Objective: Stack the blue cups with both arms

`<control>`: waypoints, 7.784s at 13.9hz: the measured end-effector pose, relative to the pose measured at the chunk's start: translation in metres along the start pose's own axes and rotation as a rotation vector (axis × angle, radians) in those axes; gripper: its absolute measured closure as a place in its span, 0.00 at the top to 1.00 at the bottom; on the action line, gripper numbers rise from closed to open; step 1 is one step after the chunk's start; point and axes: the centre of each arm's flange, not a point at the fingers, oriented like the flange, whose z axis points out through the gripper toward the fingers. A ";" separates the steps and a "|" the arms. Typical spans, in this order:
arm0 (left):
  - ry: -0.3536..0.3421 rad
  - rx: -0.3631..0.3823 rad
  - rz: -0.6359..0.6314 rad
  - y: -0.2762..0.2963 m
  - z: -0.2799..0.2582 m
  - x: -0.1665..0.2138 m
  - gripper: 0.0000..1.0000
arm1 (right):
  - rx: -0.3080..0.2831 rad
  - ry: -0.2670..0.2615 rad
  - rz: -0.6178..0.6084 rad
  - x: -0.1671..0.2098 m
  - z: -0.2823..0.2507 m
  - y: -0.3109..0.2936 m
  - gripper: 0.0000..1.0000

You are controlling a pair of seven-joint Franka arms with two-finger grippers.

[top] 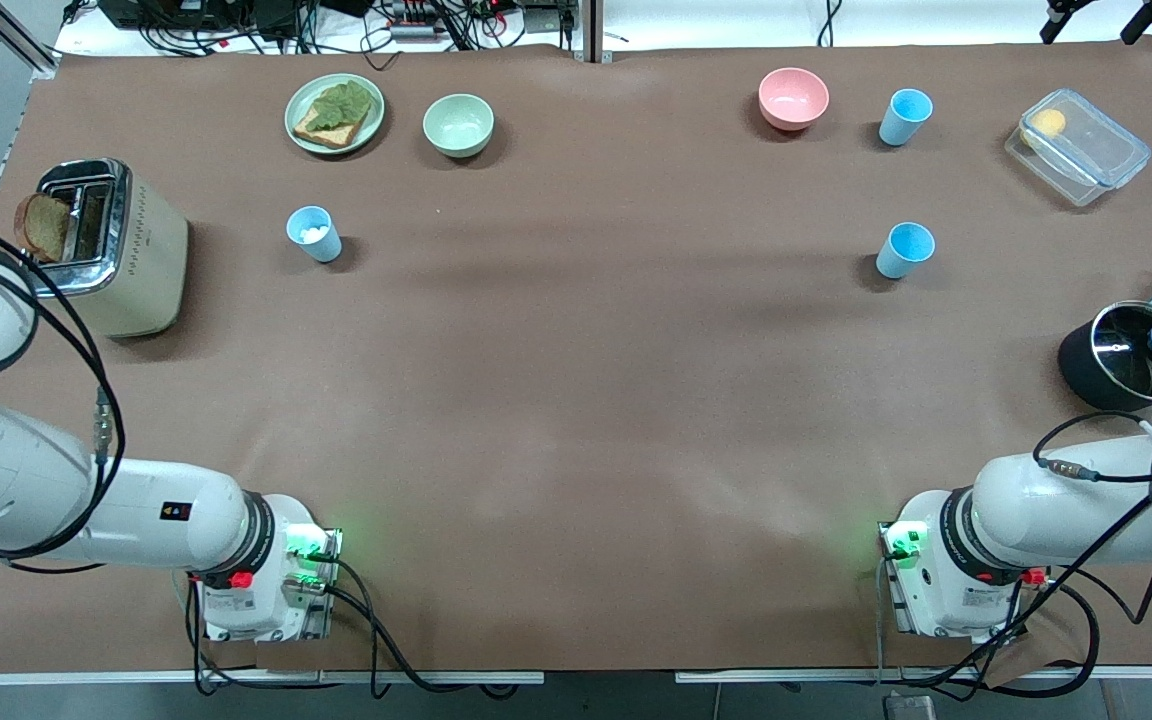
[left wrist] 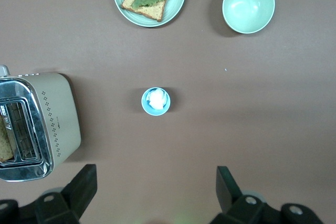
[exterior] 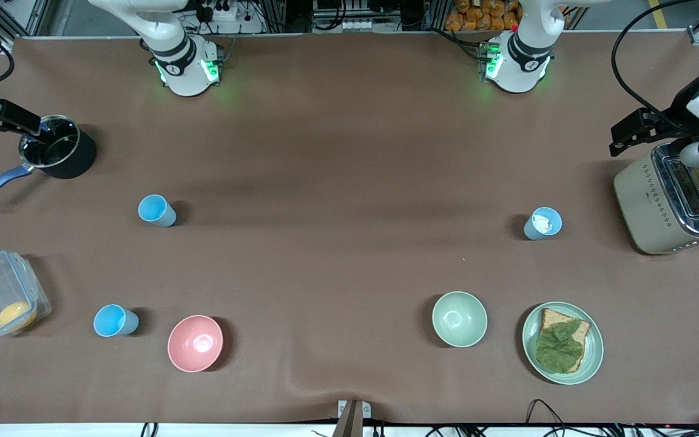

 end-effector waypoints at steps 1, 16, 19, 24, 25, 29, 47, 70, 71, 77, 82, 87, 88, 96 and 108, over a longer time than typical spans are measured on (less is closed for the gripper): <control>-0.001 0.000 0.000 0.000 0.000 0.000 1.00 | 0.000 -0.002 0.000 0.000 0.001 0.000 1.00; -0.065 0.054 -0.041 -0.050 0.285 0.044 1.00 | -0.013 -0.079 0.037 0.042 0.089 0.023 1.00; -0.061 0.047 -0.031 -0.049 0.347 0.027 1.00 | -0.013 -0.103 0.038 0.054 0.142 0.025 1.00; -0.055 0.037 -0.059 -0.068 0.406 0.008 0.94 | -0.013 -0.131 0.043 0.047 0.253 0.029 1.00; -0.059 0.036 -0.064 -0.072 0.411 0.007 0.87 | -0.013 -0.129 0.043 0.044 0.274 0.029 1.00; -0.072 0.032 -0.058 -0.069 0.424 0.006 0.44 | -0.018 -0.124 0.044 0.036 0.351 0.030 1.00; -0.012 -0.217 0.038 0.391 0.356 -0.084 0.04 | 0.031 -0.203 0.089 0.045 0.423 0.028 0.04; 0.205 -0.063 -0.181 0.371 0.149 -0.041 1.00 | 0.147 -0.278 0.552 0.010 0.315 -0.350 0.04; 0.214 -0.073 -0.191 0.341 0.128 -0.026 1.00 | 0.148 -0.282 0.564 -0.004 0.316 -0.373 0.04; 0.144 0.002 -0.119 0.182 0.083 0.027 1.00 | 0.188 -0.279 0.608 -0.043 0.315 -0.435 0.04; 0.089 0.011 -0.056 0.111 0.050 0.022 1.00 | 0.154 -0.274 0.623 -0.041 0.345 -0.439 0.04; 0.056 -0.014 -0.030 0.061 0.037 0.020 1.00 | 0.124 -0.273 0.627 -0.040 0.360 -0.438 0.04; 0.041 -0.009 -0.028 0.062 0.038 0.018 1.00 | 0.123 -0.274 0.631 -0.040 0.361 -0.438 0.04; -0.005 0.017 -0.001 0.031 0.041 0.010 1.00 | 0.030 -0.321 0.607 -0.011 0.319 -0.408 0.85; 0.012 0.007 0.011 0.028 0.029 -0.004 1.00 | 0.010 -0.366 0.226 0.098 0.297 -0.021 1.00</control>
